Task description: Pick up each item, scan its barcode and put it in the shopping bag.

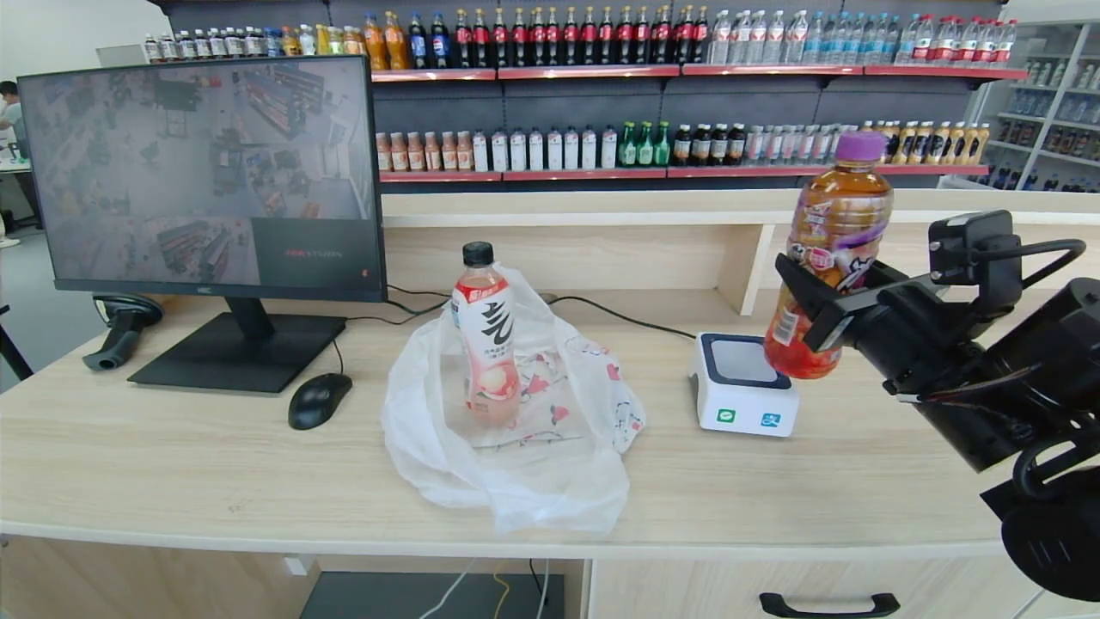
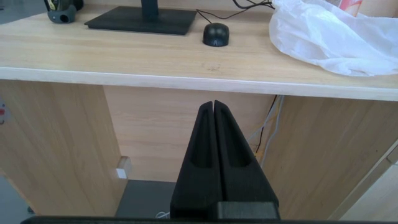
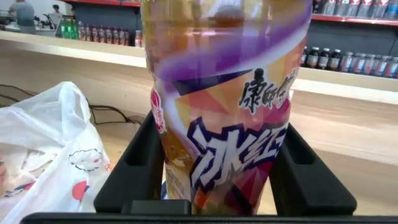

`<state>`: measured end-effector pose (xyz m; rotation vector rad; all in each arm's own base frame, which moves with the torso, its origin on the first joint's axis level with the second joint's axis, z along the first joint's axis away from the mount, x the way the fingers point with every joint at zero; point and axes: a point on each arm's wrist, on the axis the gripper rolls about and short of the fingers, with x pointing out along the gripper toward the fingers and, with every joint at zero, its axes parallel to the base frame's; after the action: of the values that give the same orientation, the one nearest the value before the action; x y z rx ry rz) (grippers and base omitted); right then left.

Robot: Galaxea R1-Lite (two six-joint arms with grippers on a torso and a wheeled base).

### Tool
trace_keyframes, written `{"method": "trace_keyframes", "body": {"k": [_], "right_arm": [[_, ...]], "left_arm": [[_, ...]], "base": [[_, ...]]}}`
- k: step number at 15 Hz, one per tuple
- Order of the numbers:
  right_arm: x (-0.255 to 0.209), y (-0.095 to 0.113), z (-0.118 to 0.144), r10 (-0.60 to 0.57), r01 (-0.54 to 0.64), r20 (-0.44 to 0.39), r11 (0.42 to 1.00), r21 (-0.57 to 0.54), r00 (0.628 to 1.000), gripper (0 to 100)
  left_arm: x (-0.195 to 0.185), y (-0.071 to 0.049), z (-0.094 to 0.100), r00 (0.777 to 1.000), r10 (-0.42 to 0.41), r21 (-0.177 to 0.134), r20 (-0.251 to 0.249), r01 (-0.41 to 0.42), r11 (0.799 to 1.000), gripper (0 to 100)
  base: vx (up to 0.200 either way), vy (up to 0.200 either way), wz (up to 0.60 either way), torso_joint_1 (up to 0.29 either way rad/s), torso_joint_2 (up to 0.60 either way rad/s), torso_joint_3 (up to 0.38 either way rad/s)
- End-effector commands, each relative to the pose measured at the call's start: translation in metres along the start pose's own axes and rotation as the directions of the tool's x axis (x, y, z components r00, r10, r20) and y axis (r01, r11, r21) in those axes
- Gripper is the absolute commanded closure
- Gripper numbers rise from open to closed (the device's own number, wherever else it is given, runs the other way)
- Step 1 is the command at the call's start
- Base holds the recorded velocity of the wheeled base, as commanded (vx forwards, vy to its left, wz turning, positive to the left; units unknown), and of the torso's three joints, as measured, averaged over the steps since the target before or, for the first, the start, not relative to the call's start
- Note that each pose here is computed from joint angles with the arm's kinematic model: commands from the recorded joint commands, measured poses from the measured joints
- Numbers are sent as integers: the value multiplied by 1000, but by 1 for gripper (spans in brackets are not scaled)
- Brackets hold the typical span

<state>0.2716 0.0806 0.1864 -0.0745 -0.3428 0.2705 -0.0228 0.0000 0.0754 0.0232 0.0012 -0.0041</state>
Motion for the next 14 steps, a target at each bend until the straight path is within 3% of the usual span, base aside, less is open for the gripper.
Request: {"method": "trace_keyframes", "body": {"k": [1, 5, 10, 14], "right_arm": [[-4, -2, -4, -16, 16, -21, 1000, 5, 1000, 100], [-3, -3, -6, -20, 20, -30, 1000, 14, 999, 100], [-8, -6, -6, -29, 30, -38, 999, 28, 999, 100], [-10, -4, -8, -23, 25, -49, 999, 40, 999, 100]], "left_arm": [[0, 0, 0, 1000, -1, 6, 1, 1, 1000, 100], [0, 0, 0, 1000, -2, 26, 0, 2, 1000, 100], [0, 0, 0, 1000, -2, 29, 1, 2, 1000, 100], [0, 0, 0, 1000, -2, 11, 0, 2, 1000, 100]], "base": [[0, 0, 0, 0, 0, 0], [-150, 0, 0, 7, 8, -1], [0, 0, 0, 0, 0, 0], [0, 200, 0, 6, 7, 0]]}}
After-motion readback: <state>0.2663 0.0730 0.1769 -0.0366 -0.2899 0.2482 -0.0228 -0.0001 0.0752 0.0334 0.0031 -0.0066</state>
